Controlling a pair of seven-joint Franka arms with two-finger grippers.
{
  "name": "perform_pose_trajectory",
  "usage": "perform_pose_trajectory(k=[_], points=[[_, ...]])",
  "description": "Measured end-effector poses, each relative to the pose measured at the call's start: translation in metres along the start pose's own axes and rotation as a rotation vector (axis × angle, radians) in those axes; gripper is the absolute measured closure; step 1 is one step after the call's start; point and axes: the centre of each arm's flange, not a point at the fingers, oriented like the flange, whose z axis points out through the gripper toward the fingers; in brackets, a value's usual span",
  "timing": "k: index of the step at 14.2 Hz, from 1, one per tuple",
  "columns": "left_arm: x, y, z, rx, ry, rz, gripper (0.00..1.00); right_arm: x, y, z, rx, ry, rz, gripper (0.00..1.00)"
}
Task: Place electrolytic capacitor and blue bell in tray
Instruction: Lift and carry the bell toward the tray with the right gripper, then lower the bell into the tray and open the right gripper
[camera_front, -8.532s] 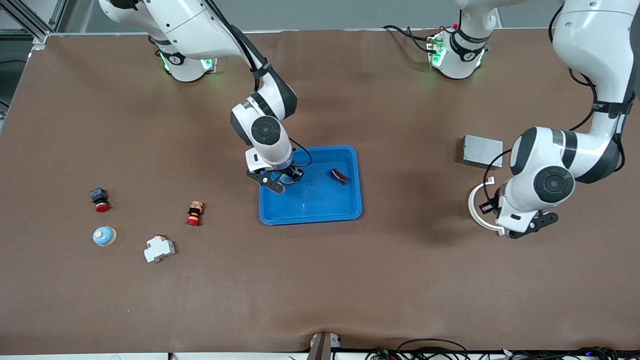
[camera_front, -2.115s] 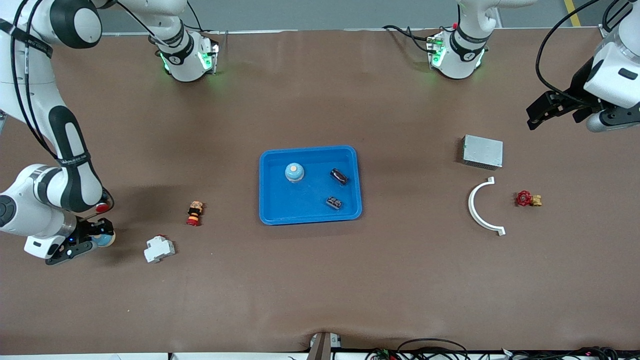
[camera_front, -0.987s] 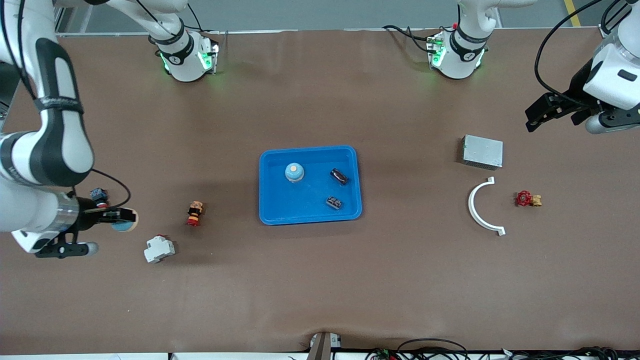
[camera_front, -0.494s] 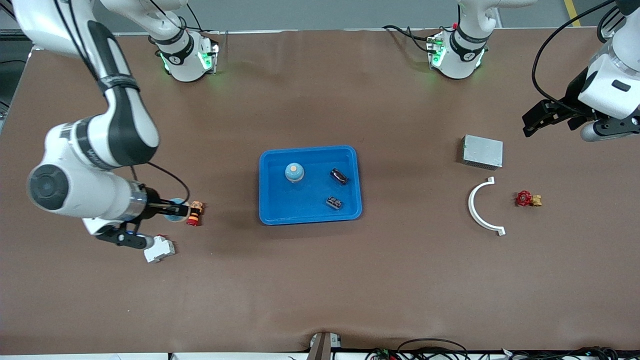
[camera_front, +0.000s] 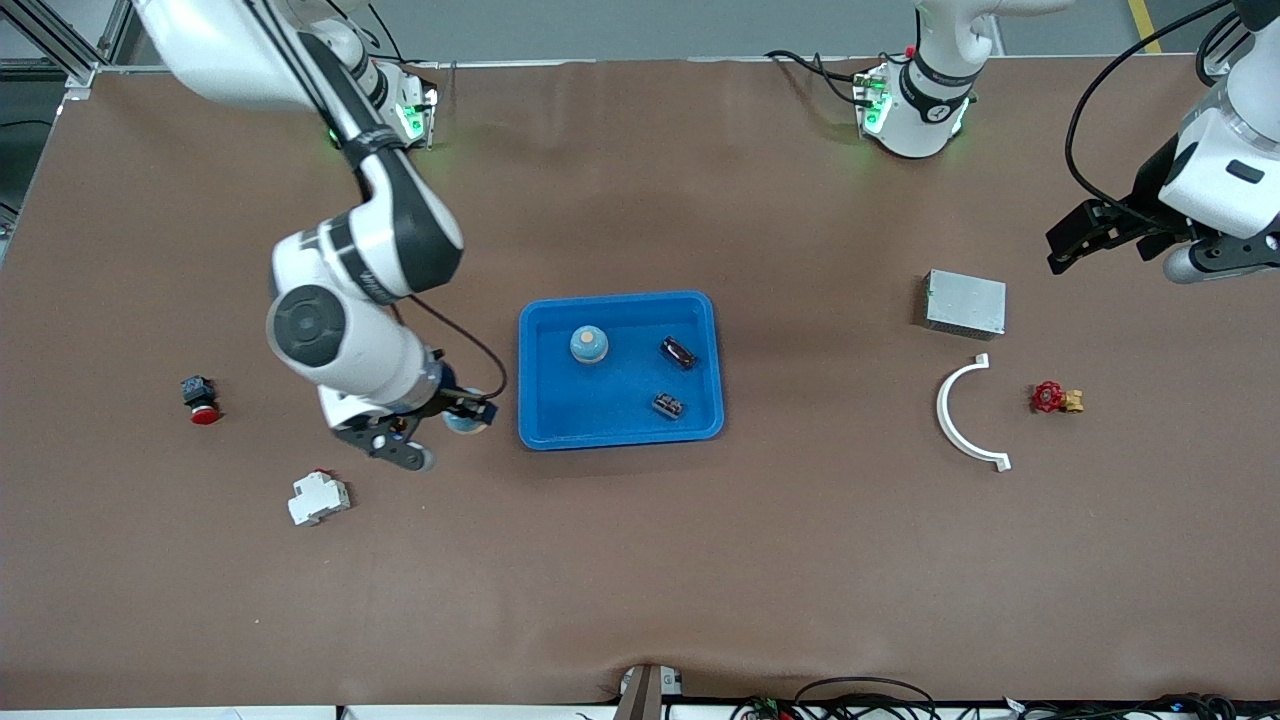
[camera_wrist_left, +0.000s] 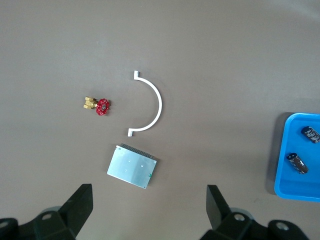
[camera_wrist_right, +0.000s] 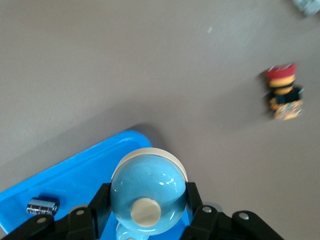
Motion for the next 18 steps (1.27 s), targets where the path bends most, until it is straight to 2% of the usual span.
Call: perform_pose_trajectory(k=[3,7,13,18], points=[[0.001,-0.004,0.000,0.000,0.001,-0.007,0.00,-0.023,-0.016,0.018,-0.012,-0.004,0.026,0.36],[0.002,-0.009,0.000,0.000,0.001,-0.018,0.00,-0.043,-0.036,0.047,-0.039,0.040,0.057,0.36],[0.002,-0.009,-0.002,0.000,0.003,-0.017,0.00,-0.066,-0.062,0.118,-0.030,0.055,0.091,0.36],[0.002,-0.009,-0.002,0.000,0.003,-0.018,0.00,-0.080,-0.073,0.144,-0.039,0.070,0.103,0.36]])
